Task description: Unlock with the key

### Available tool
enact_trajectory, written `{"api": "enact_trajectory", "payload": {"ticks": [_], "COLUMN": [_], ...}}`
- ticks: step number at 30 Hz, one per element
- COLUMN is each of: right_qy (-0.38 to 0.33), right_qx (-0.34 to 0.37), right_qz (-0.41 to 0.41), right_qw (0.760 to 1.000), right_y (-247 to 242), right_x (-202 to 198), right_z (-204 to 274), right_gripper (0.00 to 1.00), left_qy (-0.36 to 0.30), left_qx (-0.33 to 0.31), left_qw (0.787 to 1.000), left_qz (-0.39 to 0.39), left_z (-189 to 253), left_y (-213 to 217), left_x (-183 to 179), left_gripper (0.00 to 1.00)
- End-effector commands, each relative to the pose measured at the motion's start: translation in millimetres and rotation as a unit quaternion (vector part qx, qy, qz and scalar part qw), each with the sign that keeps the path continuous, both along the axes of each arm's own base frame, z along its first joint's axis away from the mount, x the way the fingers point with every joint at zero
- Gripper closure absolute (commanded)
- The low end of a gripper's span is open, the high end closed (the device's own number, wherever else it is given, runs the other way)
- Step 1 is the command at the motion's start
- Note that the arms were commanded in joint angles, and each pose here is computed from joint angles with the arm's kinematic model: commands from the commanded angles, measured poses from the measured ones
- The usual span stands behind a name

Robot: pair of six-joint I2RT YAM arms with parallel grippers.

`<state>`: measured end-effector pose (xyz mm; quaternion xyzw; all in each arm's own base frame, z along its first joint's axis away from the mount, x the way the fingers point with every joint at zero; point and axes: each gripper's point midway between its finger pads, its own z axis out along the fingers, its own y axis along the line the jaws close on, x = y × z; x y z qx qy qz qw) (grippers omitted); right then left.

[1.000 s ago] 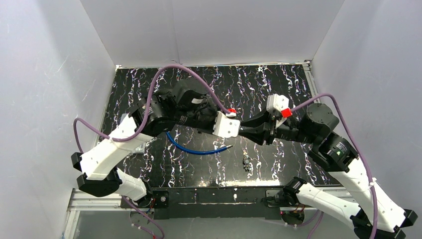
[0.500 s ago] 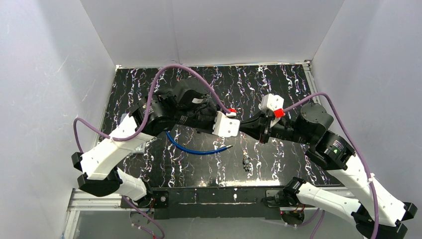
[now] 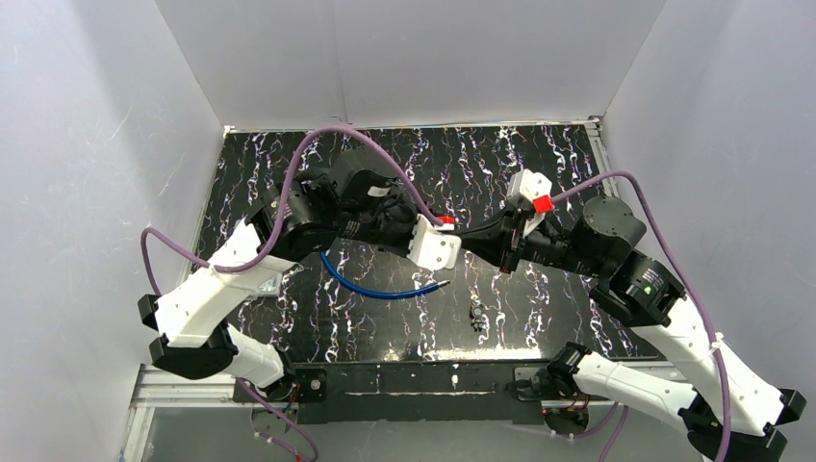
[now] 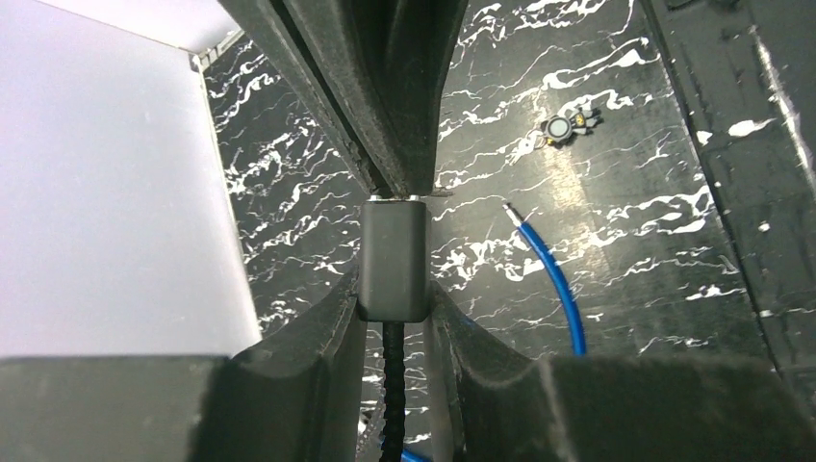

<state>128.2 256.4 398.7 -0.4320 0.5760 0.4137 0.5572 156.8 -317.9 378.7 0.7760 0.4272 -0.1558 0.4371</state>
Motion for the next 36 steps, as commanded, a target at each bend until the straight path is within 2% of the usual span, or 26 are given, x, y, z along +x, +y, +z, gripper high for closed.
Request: {"api": "enact_trajectory", "payload": {"ticks": [1,6,12,22,25,30,36], "right_qy": [0.074,0.11,0.135,0.153,0.162,0.176,0.186], "right_qx": [0.016,0.028,0.039,0.058,0.064,0.086,0.098], "right_qz": [-0.01,-0.001,-0.016,-0.035,-0.043,-0.06,-0.046], "right_qw": [0.997,0.994,0.99,0.986,0.984,0.979,0.977], "right_y": [9.9,16.0,16.0,3.3,-3.7,-19.4,-27.2], "right_x": [4.9,2.4,6.0,5.9,7.2,11.5,9.3], "right_z": [-8.6,-8.1,-10.4,-3.0,-2.1,2.9,8.2], "right_gripper": [0.99,0.99,0.99,0.99,0.83,0.68,0.63], "left_qy": [-0.083,-0.164,-0.219,-0.224,-0.226,-0.226,-0.227], "left_qx": [-0.079,-0.086,-0.12,-0.12,-0.122,-0.123,-0.12], "left_qw": [0.992,0.98,0.966,0.965,0.964,0.964,0.964], "left_qz": [-0.058,-0.069,-0.066,-0.062,-0.064,-0.065,-0.067], "left_z": [50.5,50.7,67.7,64.3,65.9,66.4,64.2], "left_y": [-7.6,-13.2,-16.3,-12.4,-11.6,-10.0,-8.7], "left_x": [-14.4,-9.7,-5.2,-5.0,-6.0,-7.4,-7.7], "left_gripper": [1.0,1.0,1.0,1.0,1.0,1.0,1.0]}}
